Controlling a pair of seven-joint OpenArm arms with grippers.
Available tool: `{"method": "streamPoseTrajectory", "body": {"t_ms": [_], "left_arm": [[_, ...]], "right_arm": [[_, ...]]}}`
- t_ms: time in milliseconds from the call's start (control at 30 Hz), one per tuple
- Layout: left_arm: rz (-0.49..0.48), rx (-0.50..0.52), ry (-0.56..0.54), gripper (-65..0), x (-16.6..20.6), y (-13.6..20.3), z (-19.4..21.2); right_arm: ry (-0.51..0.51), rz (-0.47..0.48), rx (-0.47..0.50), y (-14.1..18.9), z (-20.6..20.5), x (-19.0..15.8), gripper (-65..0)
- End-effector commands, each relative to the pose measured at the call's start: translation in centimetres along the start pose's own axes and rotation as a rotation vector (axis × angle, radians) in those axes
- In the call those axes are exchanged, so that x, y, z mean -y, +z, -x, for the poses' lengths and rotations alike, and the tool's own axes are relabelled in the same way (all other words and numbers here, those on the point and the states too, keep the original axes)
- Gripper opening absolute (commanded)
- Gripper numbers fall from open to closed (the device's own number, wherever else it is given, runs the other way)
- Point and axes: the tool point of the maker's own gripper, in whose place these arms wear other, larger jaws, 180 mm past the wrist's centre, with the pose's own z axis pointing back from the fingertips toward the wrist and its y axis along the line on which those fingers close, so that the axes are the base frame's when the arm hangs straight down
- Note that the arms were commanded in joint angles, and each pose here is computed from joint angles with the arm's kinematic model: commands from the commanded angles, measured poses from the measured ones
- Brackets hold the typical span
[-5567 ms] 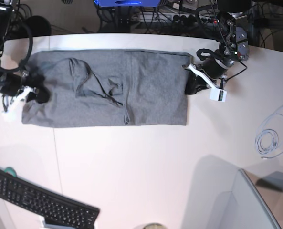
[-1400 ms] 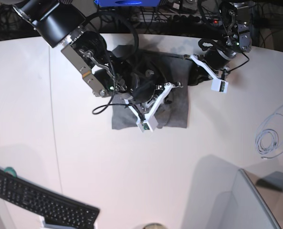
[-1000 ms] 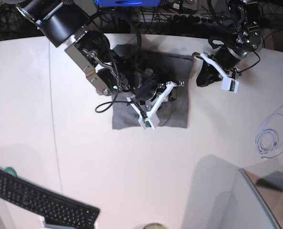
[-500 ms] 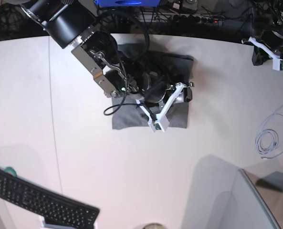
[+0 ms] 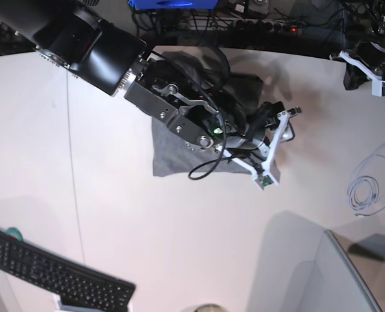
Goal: Layout the t-shirt on the table in an organized manner, then fold the t-shirt properly
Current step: 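Press the folded layer flat with the right gripper and release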
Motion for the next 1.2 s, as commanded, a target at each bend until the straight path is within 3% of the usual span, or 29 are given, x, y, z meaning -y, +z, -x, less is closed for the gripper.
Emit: {"method": "streamPoseTrajectory", "body": {"t_ms": [0,100,267,333,433,533,767,933,1167], "left_arm": [[0.000,0.041,-0.011,-65.0,-0.5,0.3,-1.3],[-0.005,0.040,-0.010,-65.0,-0.7,0.4,-1.2],[-0.005,0.039,-0.007,-65.0,-0.7,0.4,-1.1],[-0.005,0.036,-0.007,-65.0,-0.7,0.5,-1.0],[-0.004,0.039,-0.005,-65.0,-0.7,0.4,-1.1],[-0.004,0.042,-0.005,-65.0,-0.7,0.4,-1.2],[0.000,0.055,-0.007,-65.0,-0.5,0.0,-1.8],[0.002,0.054,-0.007,-65.0,-0.4,0.0,-1.7],[-0.004,0.056,-0.005,-65.0,-0.6,0.1,-1.7]], "right_arm": [[0.039,-0.062,0.074,1.0,-2.9,-2.8,-32.9],[0.049,-0.051,0.087,3.0,-4.5,-3.5,-32.9],[-0.051,0.097,0.073,5.5,-4.5,3.2,-33.9],[-0.089,0.163,0.060,6.5,-3.2,6.8,-42.5],[-0.165,0.240,0.054,8.0,-1.3,11.0,-65.0],[-0.205,0.293,0.054,9.0,0.3,13.5,-63.0],[-0.198,0.378,0.078,10.6,2.0,17.0,-65.0],[-0.207,0.375,0.041,10.0,3.6,16.8,-65.0],[-0.138,0.292,-0.052,7.0,6.2,12.9,-65.0]]}}
